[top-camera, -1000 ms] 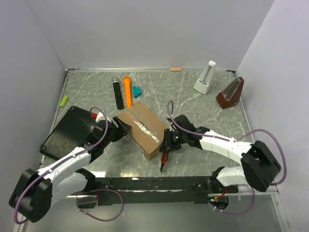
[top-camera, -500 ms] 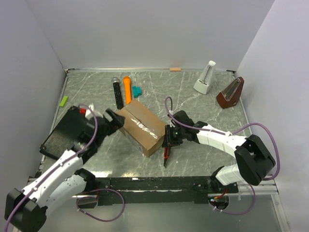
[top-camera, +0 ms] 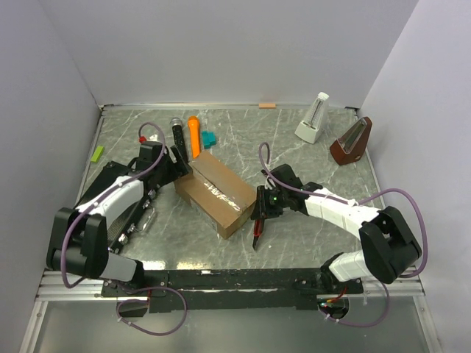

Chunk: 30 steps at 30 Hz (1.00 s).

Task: Unpack the express box
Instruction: Adjust the express box at the center of the board.

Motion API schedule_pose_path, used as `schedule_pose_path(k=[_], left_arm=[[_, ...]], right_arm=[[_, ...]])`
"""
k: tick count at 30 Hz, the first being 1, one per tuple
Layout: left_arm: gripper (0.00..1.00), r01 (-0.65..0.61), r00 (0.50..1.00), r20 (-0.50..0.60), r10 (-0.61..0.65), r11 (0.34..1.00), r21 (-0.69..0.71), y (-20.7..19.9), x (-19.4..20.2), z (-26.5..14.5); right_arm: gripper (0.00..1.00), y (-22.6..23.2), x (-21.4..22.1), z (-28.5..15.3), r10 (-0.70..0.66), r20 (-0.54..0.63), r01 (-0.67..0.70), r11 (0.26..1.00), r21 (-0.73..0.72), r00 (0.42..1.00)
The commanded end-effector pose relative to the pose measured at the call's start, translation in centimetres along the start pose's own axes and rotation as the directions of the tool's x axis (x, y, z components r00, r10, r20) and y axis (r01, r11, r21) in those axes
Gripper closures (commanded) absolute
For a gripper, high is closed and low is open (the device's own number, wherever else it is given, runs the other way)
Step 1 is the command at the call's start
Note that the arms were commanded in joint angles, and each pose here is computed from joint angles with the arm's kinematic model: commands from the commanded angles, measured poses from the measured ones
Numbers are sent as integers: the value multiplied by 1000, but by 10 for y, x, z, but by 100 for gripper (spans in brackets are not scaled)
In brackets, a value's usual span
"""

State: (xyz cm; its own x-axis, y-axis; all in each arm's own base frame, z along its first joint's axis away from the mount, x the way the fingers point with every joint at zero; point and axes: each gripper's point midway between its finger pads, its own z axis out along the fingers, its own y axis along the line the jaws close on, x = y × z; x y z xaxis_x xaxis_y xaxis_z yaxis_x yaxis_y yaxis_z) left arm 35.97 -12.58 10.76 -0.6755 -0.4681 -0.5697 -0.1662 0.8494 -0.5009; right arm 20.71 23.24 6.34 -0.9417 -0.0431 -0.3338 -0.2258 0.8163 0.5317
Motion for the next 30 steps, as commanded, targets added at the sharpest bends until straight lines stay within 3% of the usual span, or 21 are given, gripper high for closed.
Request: schedule_pose_path(k=[1, 10, 18, 21, 27, 30], left_arm=[[14, -59, 997, -27, 66, 978, 200, -38, -3, -6], [26, 3, 994, -100, 40, 917, 398, -44, 53, -32], [28, 32, 989, -145, 27, 918, 394, -41, 103, -58], [21, 36, 995, -102, 0, 938, 345, -32, 98, -68], [3, -12, 996, 94, -9, 974, 227, -27, 43, -84], [5, -39, 995, 94, 20, 976, 214, -31, 26, -79]], right_arm=[[100, 18, -15, -5, -40, 44, 44, 996, -82, 998], [100, 15, -9, -5, -22, 49, 27, 995, -96, 999], [100, 5, -1, -12, -26, 68, 30, 998, -54, 997], [100, 3, 1, -18, -29, 82, 32, 999, -39, 996], [100, 1, -4, -35, -54, 125, 54, 999, 6, 991], [100, 1, -8, -47, -76, 153, 72, 997, 28, 985]])
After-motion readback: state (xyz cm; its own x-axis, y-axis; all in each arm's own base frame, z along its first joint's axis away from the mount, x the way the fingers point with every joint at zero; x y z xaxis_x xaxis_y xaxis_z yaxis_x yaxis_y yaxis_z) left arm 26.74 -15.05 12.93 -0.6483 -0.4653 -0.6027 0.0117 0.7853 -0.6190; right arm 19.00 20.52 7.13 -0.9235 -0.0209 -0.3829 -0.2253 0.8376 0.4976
